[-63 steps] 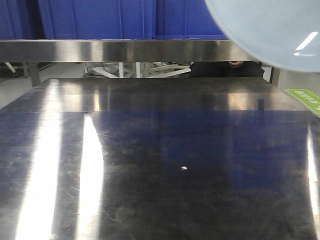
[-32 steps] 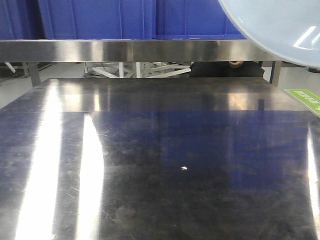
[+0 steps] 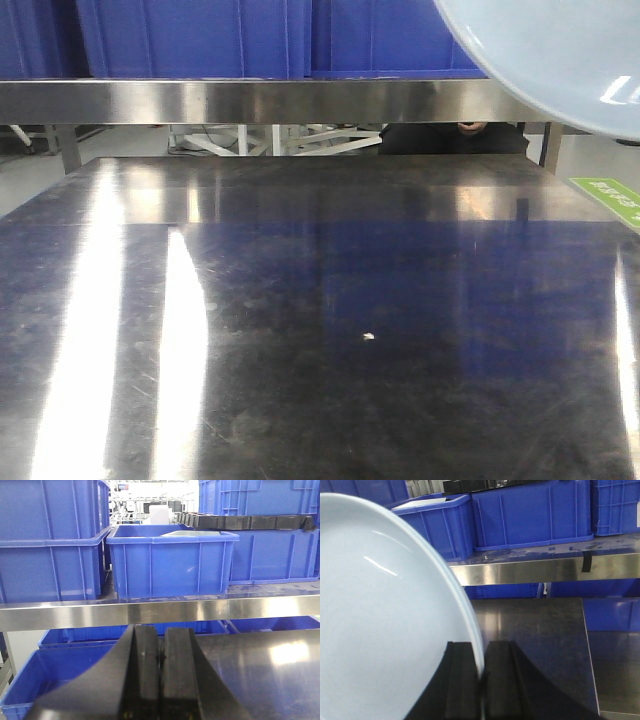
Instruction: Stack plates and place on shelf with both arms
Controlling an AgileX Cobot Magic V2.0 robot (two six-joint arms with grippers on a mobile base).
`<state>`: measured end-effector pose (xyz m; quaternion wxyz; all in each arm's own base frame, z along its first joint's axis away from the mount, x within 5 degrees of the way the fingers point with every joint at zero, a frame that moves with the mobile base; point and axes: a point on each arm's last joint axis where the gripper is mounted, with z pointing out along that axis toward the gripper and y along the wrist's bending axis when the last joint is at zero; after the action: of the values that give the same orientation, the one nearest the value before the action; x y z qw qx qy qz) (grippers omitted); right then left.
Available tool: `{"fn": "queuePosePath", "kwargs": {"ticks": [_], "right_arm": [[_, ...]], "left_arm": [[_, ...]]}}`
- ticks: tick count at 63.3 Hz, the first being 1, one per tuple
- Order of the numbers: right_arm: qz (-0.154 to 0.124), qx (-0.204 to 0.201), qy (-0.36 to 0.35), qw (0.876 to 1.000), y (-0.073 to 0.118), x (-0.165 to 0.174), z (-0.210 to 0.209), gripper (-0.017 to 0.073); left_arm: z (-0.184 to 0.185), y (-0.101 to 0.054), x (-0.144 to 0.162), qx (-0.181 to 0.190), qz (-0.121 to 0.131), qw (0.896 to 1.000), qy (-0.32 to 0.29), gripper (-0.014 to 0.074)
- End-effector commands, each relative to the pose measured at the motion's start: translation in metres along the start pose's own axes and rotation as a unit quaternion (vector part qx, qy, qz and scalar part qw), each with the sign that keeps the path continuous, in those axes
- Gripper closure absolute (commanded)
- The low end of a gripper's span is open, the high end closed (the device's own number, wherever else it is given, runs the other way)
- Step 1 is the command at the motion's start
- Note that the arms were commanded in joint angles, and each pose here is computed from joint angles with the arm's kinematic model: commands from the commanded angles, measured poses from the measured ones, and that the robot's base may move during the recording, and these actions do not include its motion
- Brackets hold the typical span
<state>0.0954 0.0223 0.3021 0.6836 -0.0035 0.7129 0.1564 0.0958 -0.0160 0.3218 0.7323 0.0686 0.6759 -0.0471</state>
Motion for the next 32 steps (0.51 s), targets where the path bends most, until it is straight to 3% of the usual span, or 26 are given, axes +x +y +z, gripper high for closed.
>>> {"fn": "queuePosePath", "kwargs": {"ticks": [1, 32], "right_arm": [[-0.004, -0.003, -0.063, 0.998, 0.0023, -0.0187, -0.0017, 0.0509], [-0.004, -0.003, -0.063, 0.998, 0.0023, -0.0187, -0.0017, 0.0510]], "left_arm": [[0.0003, 0.0023, -0.0162, -0.011, -0.004, 0.999, -0.050, 0.0513], [0.0003, 0.0023, -0.0162, -0.011, -0.004, 0.999, -0.050, 0.0513]]}}
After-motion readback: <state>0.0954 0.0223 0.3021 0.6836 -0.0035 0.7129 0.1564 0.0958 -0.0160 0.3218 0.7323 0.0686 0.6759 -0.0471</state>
